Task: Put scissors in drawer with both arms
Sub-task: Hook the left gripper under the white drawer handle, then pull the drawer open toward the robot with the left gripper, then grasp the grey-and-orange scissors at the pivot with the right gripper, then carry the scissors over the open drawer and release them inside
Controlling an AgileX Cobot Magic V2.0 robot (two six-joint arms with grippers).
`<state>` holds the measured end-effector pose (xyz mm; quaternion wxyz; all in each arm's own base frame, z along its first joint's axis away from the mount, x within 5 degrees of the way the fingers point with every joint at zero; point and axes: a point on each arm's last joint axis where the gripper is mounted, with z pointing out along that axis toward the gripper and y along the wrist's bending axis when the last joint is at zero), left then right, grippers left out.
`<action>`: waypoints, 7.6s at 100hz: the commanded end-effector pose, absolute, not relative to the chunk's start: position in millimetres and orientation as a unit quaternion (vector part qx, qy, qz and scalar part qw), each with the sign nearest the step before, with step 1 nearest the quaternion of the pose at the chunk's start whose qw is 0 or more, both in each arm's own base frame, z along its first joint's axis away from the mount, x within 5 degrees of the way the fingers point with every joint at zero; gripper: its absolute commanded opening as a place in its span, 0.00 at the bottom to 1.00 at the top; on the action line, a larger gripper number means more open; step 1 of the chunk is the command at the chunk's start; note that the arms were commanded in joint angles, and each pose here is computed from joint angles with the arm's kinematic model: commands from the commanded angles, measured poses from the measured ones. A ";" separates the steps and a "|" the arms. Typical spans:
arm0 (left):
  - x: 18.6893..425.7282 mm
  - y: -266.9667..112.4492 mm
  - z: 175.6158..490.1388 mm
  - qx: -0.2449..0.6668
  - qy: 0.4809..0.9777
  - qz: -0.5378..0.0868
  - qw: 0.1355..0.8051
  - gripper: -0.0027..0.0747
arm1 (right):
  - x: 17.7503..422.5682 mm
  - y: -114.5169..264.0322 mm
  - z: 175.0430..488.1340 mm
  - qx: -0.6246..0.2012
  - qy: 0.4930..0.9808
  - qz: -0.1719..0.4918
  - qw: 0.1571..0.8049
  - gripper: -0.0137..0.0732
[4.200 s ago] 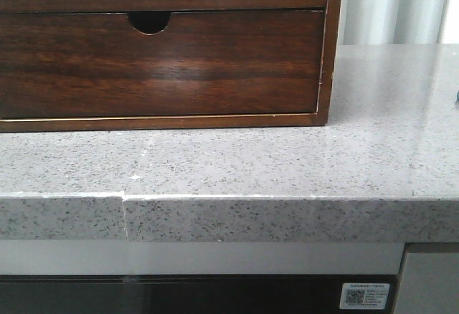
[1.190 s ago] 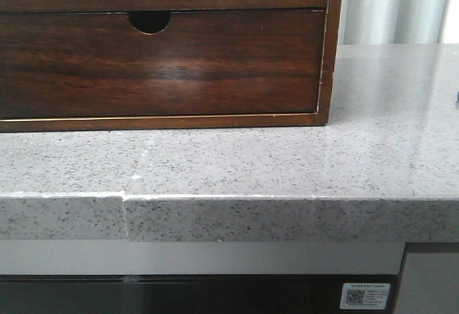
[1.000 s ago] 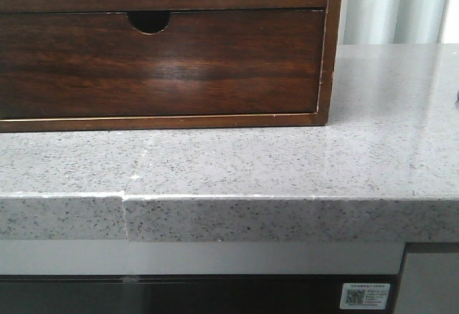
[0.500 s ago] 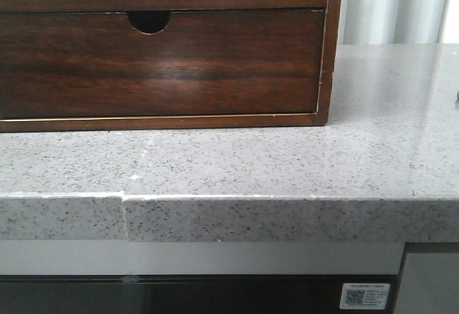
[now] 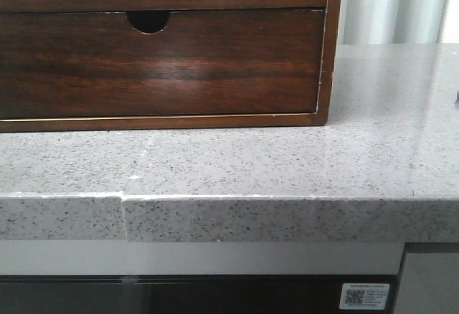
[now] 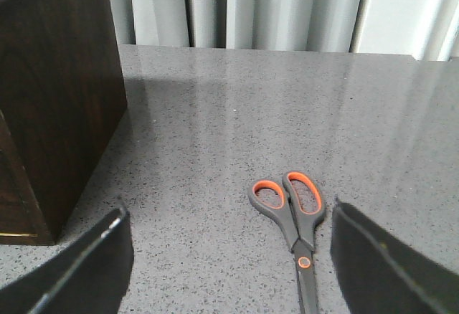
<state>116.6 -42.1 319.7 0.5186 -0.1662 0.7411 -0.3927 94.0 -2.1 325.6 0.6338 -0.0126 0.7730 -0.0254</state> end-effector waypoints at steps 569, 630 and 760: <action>96.4 -45.0 397.2 0.167 0.783 -0.163 0.576 0.54 | 324.7 -74.3 273.4 0.006 0.989 -0.008 0.145 0.39; 96.4 -45.0 397.2 0.167 0.783 -0.163 0.576 0.54 | 328.1 -76.6 265.7 0.003 0.991 -0.014 0.135 0.39; 96.4 -45.0 397.2 0.167 0.783 -0.163 0.576 0.54 | 239.0 -31.0 474.3 -0.100 0.893 0.006 0.438 0.11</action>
